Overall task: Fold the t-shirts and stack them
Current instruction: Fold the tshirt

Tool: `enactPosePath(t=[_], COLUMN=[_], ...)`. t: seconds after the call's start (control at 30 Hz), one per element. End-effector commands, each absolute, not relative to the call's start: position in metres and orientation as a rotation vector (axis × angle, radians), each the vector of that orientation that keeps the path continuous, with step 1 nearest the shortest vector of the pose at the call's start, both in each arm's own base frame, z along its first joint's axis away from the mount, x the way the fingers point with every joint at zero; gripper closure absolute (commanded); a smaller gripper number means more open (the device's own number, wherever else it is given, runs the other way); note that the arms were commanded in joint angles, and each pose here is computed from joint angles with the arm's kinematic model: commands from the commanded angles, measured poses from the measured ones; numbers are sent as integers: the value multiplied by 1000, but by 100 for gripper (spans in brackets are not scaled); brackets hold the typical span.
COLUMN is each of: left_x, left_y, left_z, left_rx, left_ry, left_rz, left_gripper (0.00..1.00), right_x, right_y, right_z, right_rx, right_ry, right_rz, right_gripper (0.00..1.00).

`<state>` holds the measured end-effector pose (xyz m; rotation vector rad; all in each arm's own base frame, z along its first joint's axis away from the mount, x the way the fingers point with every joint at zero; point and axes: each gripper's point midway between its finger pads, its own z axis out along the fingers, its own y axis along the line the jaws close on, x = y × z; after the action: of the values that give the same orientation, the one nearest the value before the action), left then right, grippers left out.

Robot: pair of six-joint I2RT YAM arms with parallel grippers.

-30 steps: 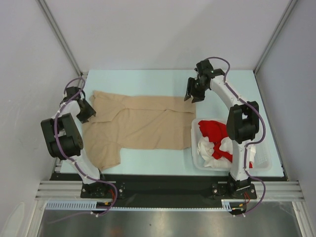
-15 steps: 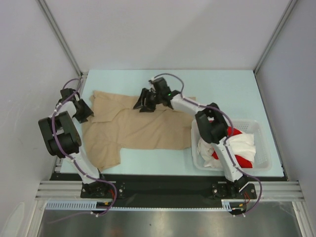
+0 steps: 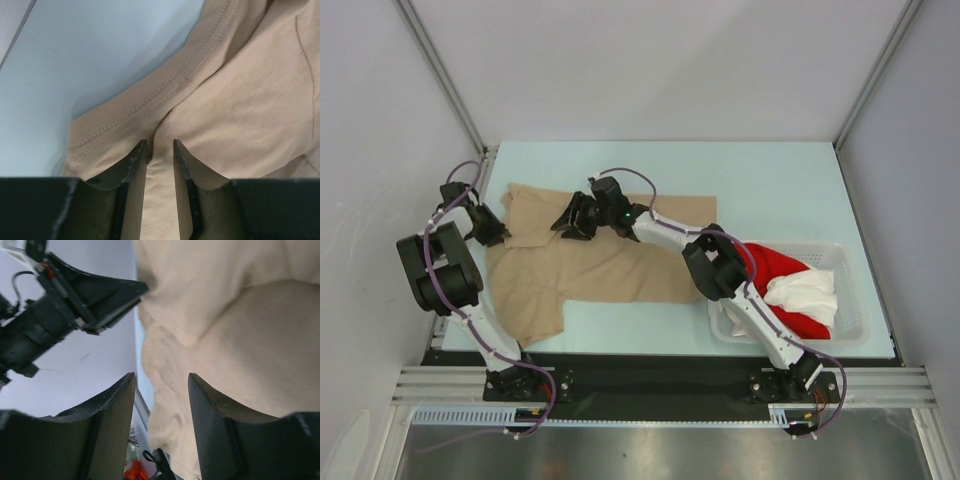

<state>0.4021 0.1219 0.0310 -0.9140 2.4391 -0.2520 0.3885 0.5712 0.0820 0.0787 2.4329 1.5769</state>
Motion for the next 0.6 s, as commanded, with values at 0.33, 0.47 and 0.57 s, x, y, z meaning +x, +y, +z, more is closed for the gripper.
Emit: enactPosePath(t=[0.33,0.47,0.57], left_x=[408,415,421], left_y=[105,104,103], left_z=[77,102,119], left_rx=[-960,-993,-1010], left_ry=[2320,2235,2184], left_rz=[-426,-480,-533], left_gripper=[100,100,100], right_x=[393,387,388], right_y=[597,604,608], right_z=[81,78,77], right_rx=[155,146,134], right_ry=[2371,2357,2329], right_rz=[1624,1670,1695], right_gripper=[49,50,49])
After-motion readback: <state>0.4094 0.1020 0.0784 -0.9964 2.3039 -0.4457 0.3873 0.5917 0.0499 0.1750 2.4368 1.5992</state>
